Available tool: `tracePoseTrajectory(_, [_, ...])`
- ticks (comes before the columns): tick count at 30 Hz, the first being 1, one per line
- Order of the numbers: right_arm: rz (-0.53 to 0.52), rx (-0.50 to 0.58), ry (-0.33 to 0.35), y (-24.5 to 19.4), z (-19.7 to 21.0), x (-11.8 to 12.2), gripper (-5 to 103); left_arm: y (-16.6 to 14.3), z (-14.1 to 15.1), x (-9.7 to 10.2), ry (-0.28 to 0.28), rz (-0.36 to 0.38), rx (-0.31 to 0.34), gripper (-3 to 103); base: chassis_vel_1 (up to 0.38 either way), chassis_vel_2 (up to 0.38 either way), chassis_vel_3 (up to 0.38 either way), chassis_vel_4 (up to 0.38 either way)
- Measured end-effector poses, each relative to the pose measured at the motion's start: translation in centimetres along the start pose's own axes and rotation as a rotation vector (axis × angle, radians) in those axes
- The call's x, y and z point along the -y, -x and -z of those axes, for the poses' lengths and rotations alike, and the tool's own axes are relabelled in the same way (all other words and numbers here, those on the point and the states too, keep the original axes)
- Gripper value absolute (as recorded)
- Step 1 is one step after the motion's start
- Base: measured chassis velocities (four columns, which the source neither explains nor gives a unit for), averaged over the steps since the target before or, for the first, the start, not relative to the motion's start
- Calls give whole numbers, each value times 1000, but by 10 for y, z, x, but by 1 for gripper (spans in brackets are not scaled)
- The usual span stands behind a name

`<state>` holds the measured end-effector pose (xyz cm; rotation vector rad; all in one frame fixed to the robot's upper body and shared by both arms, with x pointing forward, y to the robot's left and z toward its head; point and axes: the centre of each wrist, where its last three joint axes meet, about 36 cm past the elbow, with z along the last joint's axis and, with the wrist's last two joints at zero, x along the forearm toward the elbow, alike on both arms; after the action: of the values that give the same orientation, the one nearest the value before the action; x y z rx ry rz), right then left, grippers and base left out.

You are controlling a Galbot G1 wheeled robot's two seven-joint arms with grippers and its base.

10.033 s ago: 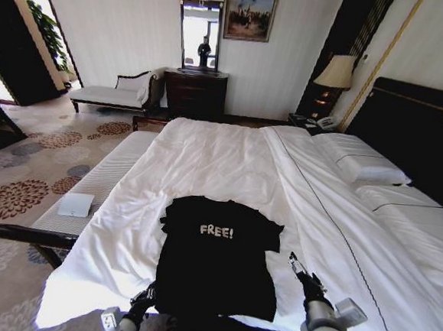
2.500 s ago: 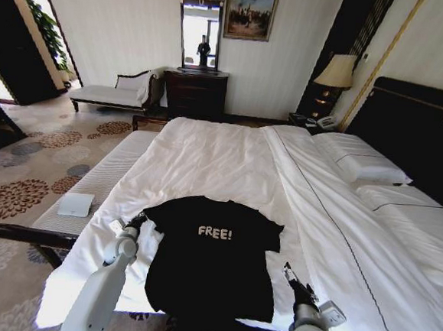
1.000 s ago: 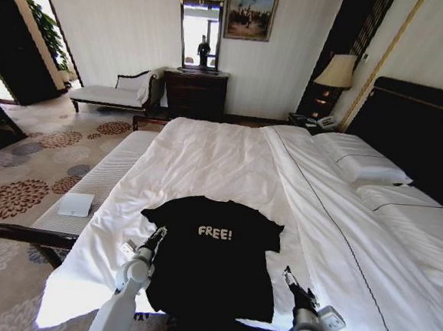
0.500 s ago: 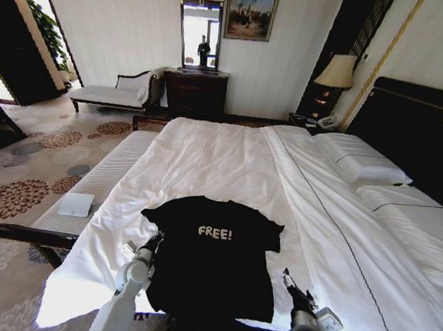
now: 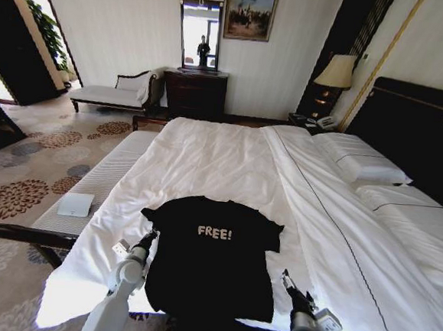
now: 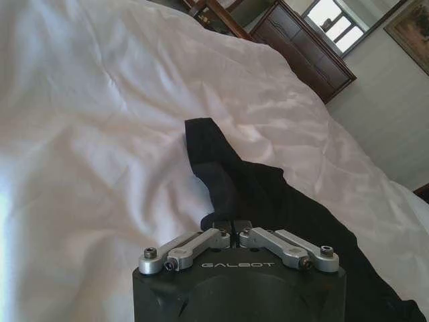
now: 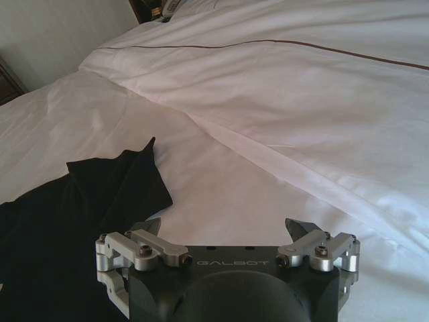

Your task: Fold the clothes on the bed.

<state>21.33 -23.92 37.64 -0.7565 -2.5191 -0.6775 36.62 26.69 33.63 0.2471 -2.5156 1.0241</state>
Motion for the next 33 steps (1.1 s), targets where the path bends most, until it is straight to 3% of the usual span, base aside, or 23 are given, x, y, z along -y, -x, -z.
tracePoseTrajectory(2, [2,-2,-2,0,-2,0,100,-4,1,-2,6,4,10,10,0,0,0,0])
tracePoseTrajectory(5, [4,-2,-4,-1,-3,-1,100,-6,1,-3,10,7,13,15,0,0,0,0])
tracePoseTrajectory(11, [2,-3,-6,-3,-4,0,100,-9,-1,-4,19,13,19,43,0,0,0,0])
tracePoseTrajectory(13, [2,-2,-6,-4,-4,0,100,-11,0,-4,19,13,21,43,0,0,0,0])
tracePoseTrajectory(17, [5,10,-5,-4,1,1,100,-30,3,-8,31,27,36,65,0,0,0,0])
tracePoseTrajectory(19, [5,11,-4,-4,2,1,100,-33,4,-8,33,30,39,65,0,0,0,0])
tracePoseTrajectory(22, [13,25,15,0,9,0,100,-54,5,-11,72,59,65,81,0,0,0,0])
tracePoseTrajectory(23, [13,25,15,0,9,0,100,-54,5,-11,72,59,65,81,0,0,0,0])
tracePoseTrajectory(27, [36,59,50,6,17,3,100,-68,7,-11,116,66,97,96,0,0,0,0])
tracePoseTrajectory(30, [79,87,88,12,22,7,100,-75,13,-7,90,47,100,100,0,0,0,0])
tracePoseTrajectory(33, [192,117,186,31,29,6,100,-94,21,-2,40,22,103,100,0,0,0,0])
